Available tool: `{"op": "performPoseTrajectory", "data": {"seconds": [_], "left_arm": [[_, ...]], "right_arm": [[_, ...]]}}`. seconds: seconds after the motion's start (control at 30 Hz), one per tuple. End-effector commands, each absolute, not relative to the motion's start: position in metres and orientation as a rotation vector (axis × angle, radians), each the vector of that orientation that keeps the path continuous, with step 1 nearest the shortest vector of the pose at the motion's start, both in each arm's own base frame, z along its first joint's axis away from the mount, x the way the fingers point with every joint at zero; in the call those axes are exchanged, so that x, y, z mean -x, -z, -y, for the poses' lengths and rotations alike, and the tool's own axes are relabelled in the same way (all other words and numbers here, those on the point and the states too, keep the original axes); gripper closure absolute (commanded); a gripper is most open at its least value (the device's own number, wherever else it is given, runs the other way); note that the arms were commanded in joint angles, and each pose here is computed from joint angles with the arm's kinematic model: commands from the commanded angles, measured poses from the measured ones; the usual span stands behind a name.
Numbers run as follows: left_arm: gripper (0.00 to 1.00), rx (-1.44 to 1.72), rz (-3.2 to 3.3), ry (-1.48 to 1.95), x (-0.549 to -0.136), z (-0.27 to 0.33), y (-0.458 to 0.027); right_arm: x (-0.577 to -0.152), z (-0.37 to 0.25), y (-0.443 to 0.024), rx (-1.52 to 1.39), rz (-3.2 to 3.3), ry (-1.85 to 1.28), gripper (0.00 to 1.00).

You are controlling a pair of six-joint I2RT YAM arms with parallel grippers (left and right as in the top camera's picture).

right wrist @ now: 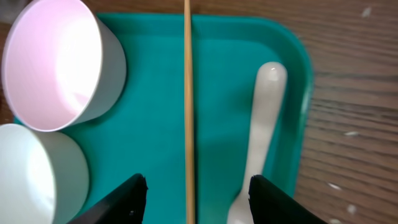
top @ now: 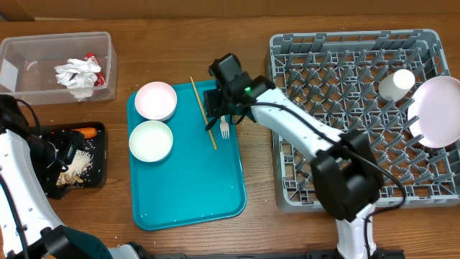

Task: Sort waste into correct bins and load items into the dishwasher rack
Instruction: 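Reach the right gripper to the wooden chopstick on the teal tray, then grasp the wooden chopstick with the right gripper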

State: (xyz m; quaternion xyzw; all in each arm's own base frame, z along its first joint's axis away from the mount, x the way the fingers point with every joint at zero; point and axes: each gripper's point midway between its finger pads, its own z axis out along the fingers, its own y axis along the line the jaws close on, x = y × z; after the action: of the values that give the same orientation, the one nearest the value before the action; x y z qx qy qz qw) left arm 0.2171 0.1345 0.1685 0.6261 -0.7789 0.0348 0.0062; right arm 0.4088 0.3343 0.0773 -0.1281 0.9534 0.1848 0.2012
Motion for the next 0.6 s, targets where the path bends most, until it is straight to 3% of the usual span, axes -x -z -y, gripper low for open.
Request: {"op": "performPoseTrajectory", "data": {"seconds": [0.0,0.57], "left_arm": [[0.00,-1.938,2.450,-0.104,-0.217,-0.135,-0.167],[0.00,-1.938,2.450,-0.104,-0.217,-0.135,-0.167]], "right_arm": [[-0.404,-0.353,-0.059,0.417,-2.658,-0.511,0.44],[-0.408,-0.357,-0.009,0.426,-2.663,-0.358,0.47]]}}
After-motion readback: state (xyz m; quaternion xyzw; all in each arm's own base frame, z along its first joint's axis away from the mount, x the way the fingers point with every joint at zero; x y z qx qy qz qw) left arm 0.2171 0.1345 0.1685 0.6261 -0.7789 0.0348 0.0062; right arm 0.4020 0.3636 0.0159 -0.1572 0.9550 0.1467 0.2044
